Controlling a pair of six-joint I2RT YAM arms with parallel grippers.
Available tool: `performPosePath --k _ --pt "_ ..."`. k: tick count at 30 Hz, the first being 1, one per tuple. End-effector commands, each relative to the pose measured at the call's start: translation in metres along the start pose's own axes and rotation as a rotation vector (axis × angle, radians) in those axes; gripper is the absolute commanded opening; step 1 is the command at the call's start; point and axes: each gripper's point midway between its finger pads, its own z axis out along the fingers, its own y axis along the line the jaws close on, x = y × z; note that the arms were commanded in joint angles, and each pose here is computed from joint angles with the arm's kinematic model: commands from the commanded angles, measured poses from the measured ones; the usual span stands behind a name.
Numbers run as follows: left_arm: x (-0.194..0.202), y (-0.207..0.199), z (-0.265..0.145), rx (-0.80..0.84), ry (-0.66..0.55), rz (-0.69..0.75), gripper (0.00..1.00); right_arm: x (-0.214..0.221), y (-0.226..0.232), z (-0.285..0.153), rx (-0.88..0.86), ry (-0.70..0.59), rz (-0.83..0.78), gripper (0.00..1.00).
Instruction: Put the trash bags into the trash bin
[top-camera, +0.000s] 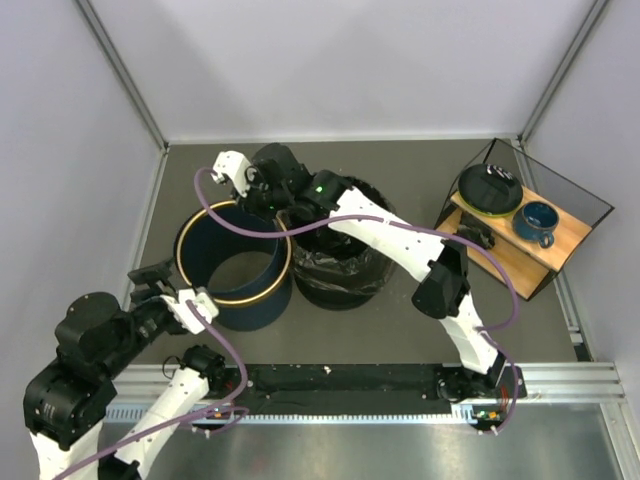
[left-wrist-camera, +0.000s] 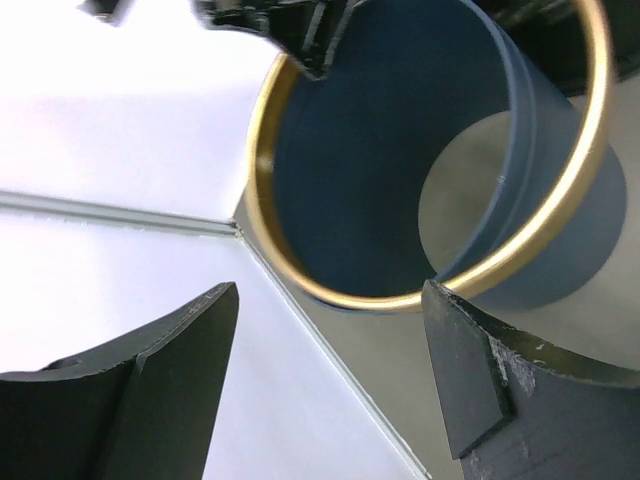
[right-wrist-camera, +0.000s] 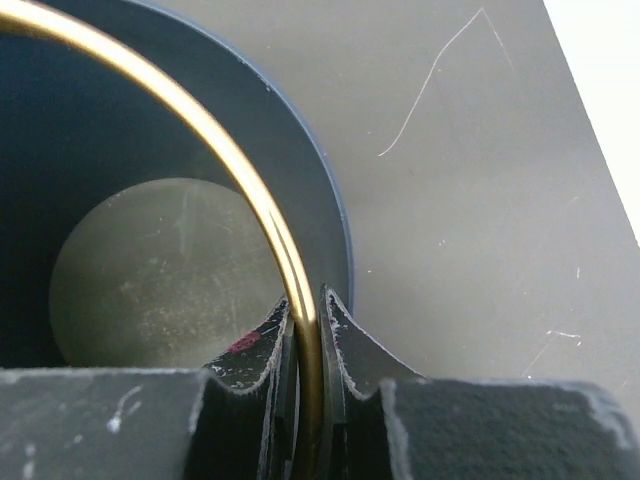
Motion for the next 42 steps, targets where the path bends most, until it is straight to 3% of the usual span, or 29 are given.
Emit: performPosePath --k 1,3,5,10,12,13,14,18,25,32,37,38,42 --pt "-0.006 0.033 -0.008 -0.211 -0.028 -0.167 0.8 0.008 0.008 -0.004 -0.025 0.022 -0.047 0.05" --pt "0.0 0.042 -0.014 -0.292 -0.007 -0.212 0.8 0.016 0.004 -0.003 -0.007 0.046 -0.05 0.09" --pt "0.001 0.051 -0.019 -0.351 0.001 -0.242 0.8 0.023 0.006 0.0 -0.011 0.067 -0.057 0.2" --pt "-0.003 0.072 -0.024 -0.453 -0.002 -0.32 0.8 0.022 0.005 0.003 -0.009 0.067 -0.052 0.24" --pt "-0.006 0.083 -0.025 -0.494 -0.004 -0.348 0.8 0.021 0.003 0.005 -0.005 0.065 -0.056 0.19" --pt "-0.008 0.088 -0.027 -0.51 -0.007 -0.357 0.8 0.019 0.002 0.004 -0.005 0.059 -0.061 0.07" --pt "-0.011 0.093 -0.027 -0.522 -0.017 -0.366 0.8 0.02 0.002 0.006 -0.009 0.06 -0.063 0.01" --pt "-0.013 0.107 -0.022 -0.573 -0.024 -0.434 0.82 0.023 0.005 0.007 -0.026 0.066 -0.051 0.0" --pt "0.003 0.142 -0.019 -0.768 0.045 -0.594 0.93 0.011 0.021 -0.013 -0.105 0.039 -0.053 0.0" --pt "0.01 0.134 0.028 -0.621 0.144 -0.758 0.92 0.008 0.024 -0.03 -0.113 0.045 -0.036 0.0" --pt "0.037 0.131 0.052 -0.552 0.254 -0.936 0.83 0.008 0.021 -0.028 -0.098 0.047 -0.017 0.0" --pt "0.037 0.127 0.068 -0.468 0.243 -0.985 0.82 0.008 0.02 -0.027 -0.095 0.047 -0.01 0.0" --pt "0.095 0.132 0.07 -0.452 0.332 -1.183 0.66 0.001 0.015 -0.029 -0.08 0.031 0.002 0.0"
